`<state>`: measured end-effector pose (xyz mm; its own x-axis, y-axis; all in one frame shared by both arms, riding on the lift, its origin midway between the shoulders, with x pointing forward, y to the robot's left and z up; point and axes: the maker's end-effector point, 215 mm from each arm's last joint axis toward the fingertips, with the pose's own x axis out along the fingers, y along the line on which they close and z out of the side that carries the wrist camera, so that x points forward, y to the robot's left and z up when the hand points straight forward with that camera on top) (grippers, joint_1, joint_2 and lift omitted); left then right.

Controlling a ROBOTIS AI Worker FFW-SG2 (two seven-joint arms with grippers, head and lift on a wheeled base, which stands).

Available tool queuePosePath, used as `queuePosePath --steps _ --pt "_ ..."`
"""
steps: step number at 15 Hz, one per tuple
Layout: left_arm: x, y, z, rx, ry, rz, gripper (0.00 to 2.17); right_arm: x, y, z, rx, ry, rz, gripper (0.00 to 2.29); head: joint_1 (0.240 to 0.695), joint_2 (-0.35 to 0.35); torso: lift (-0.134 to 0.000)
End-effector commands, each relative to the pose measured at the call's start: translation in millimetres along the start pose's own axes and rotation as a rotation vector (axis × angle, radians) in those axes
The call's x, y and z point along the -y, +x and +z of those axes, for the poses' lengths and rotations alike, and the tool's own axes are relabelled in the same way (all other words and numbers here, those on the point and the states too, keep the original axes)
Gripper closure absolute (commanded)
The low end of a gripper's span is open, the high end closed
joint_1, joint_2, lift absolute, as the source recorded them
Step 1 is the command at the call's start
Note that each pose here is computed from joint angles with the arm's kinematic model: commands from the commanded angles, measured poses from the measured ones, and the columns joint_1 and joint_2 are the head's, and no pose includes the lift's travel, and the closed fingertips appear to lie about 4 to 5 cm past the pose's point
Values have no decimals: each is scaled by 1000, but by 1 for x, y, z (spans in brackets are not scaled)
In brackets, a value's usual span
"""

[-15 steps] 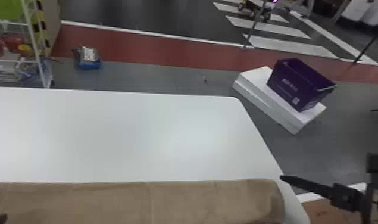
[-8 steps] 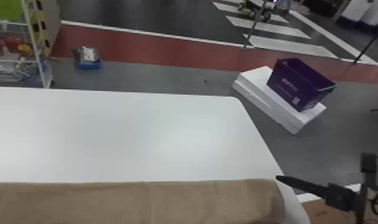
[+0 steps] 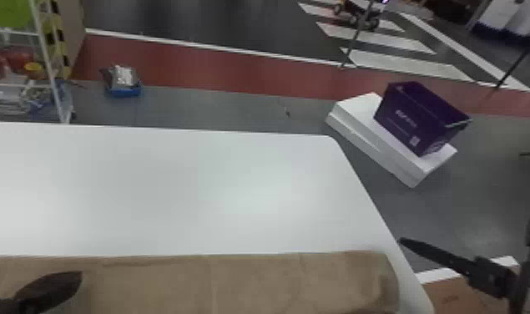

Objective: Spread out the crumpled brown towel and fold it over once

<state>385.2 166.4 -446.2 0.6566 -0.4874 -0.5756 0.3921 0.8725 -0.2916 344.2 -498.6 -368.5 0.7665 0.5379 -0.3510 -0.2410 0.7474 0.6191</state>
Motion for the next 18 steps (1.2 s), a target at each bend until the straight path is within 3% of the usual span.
queuePosePath --steps 1,9,18 --pt "-7 8 -1 -4 46 38 1882 3 -5 2 11 -11 -1 586 695 -350 -123" --pt "-45 3 -11 -30 76 155 1882 0 0 5 16 -15 17 586 695 -350 -123" --pt "-97 -19 -17 -18 37 236 1882 -6 4 9 18 -8 31 586 695 -350 -123"
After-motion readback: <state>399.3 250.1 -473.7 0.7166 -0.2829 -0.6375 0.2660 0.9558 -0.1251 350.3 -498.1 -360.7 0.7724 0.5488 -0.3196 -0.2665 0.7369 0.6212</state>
